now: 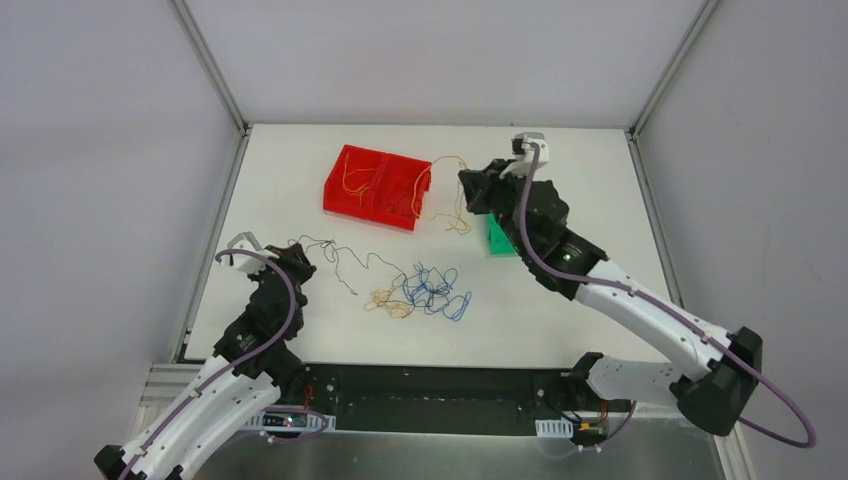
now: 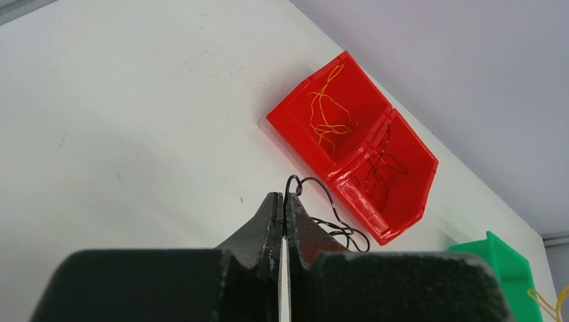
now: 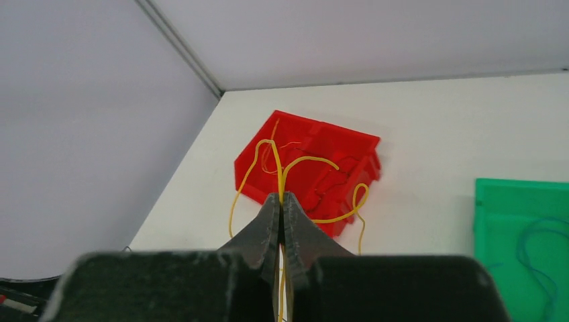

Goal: Untangle the cables

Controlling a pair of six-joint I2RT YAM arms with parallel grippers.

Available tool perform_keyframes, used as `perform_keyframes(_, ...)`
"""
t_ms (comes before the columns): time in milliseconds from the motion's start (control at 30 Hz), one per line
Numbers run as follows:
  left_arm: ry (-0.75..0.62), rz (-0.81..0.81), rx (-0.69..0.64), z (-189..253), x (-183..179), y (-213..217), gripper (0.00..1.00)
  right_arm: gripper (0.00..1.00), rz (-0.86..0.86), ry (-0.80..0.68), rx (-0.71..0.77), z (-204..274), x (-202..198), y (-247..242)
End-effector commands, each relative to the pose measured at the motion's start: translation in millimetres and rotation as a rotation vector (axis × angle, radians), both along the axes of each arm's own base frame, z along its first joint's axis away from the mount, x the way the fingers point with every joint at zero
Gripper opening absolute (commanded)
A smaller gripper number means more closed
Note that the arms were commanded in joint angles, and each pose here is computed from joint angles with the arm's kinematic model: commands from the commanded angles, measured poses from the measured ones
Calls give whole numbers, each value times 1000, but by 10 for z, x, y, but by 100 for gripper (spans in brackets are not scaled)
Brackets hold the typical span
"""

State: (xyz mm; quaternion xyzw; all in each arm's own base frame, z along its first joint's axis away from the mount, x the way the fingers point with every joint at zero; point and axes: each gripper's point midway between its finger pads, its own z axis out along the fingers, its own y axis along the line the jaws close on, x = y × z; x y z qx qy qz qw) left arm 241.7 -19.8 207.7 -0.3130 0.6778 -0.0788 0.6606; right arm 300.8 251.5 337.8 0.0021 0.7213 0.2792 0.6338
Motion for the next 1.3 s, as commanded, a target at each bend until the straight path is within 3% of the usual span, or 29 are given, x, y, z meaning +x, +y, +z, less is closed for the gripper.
perform_keyframes(0, 49, 21, -5, -230, -91, 68, 0, 0, 191, -100, 108, 480, 134, 584)
perform_keyframes(233, 70, -27, -14, -361, -174, 40, 0, 0, 366, -140, 168, 591, 544, 1350)
perform_keyframes(467, 56, -57, -60, -404, -200, -10, 0, 0, 477, -196, 320, 664, 1101, 1889)
perform_keyframes(767, 67, -82, -60, -379, -187, -62, 0, 0, 506, -107, 402, -213, 1930, 2360)
perform_keyframes(933, 74, -78, -49, -379, -182, -58, 0, 0, 437, -46, 328, -783, 2102, 2263)
perform_keyframes(1267, 76, -72, -43, -377, -180, -46, 0, 0, 239, 127, -53, -1725, 2187, 2026)
